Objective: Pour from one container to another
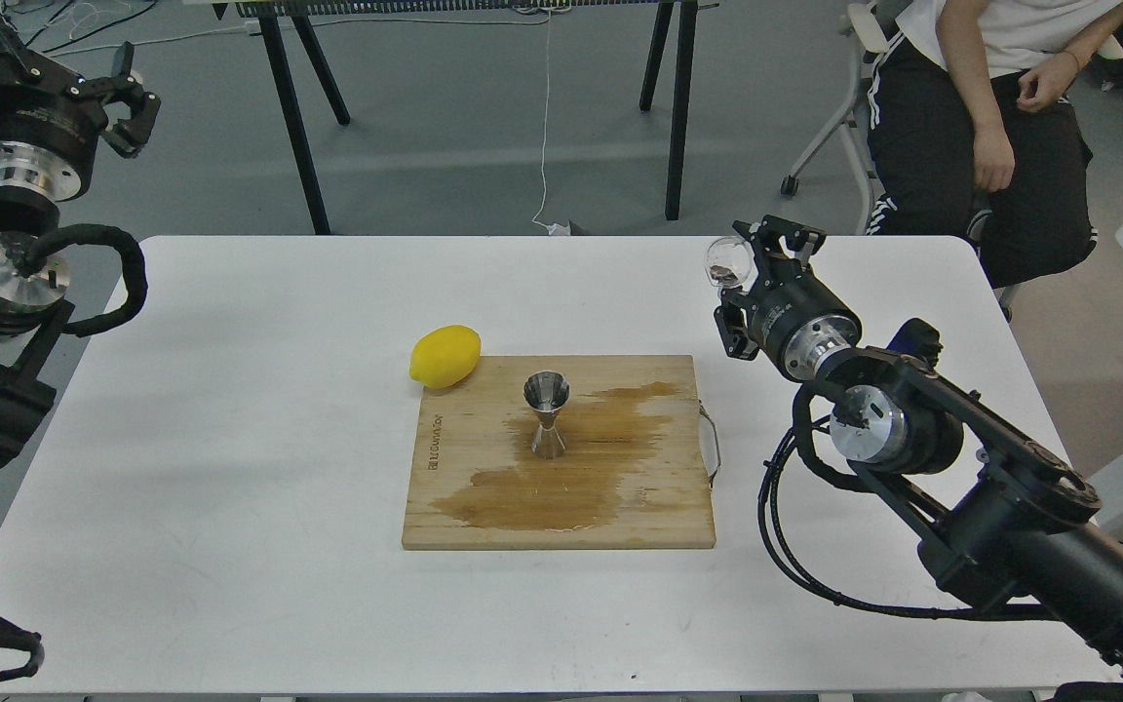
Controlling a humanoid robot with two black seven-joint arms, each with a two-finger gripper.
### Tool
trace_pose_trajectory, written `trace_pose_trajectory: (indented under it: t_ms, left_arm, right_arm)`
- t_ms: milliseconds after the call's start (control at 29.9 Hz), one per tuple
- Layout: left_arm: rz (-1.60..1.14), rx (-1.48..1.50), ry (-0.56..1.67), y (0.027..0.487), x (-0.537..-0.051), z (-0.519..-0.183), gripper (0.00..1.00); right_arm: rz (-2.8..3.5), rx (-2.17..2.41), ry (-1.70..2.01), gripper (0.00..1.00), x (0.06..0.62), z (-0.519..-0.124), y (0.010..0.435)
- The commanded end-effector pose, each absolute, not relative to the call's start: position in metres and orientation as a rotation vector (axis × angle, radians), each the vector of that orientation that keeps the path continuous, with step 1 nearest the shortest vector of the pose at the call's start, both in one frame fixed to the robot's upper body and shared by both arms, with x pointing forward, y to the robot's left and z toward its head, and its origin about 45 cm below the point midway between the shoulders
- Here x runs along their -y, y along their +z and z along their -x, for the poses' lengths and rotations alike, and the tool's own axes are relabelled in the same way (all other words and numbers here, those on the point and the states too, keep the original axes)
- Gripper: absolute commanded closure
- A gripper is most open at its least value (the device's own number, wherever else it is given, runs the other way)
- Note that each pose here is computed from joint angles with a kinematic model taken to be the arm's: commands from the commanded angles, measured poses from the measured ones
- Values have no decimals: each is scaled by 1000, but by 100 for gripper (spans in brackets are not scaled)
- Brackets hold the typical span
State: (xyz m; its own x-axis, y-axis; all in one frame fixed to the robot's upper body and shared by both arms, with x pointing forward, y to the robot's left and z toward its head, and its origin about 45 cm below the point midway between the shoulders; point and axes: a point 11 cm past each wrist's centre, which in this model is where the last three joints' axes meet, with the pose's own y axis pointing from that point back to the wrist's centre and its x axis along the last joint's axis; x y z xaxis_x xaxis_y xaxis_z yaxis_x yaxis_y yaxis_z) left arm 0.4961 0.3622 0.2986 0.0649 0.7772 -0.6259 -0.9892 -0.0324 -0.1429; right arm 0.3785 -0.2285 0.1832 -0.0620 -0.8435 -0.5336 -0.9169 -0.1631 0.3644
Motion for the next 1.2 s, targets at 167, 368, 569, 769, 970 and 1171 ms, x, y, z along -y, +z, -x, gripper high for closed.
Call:
trace_pose_trajectory:
  t_ms: [167, 368, 569, 769, 970, 1171]
  left_arm:
    - [644, -416, 1476, 300, -358, -497, 0]
    - [645, -430, 1460, 296, -348, -498, 0]
    - [643, -431, 1457, 296, -347, -499, 0]
    - [640, -430, 1457, 296, -347, -499, 0]
    - [640, -433, 1456, 295, -345, -499, 0]
    - [640, -433, 1456, 295, -345, -499, 0]
  right_arm:
    - [1561, -1872, 1422, 55, 292, -357, 148]
    - [1200, -1704, 1604, 55, 335, -339, 111]
    - [1127, -1701, 1621, 54, 342, -330, 93]
    - [1030, -1722, 1636, 53, 351, -322, 67]
    - [1004, -1730, 1649, 48, 350, -319, 60]
    - [1006, -1733, 1652, 43, 350, -318, 58]
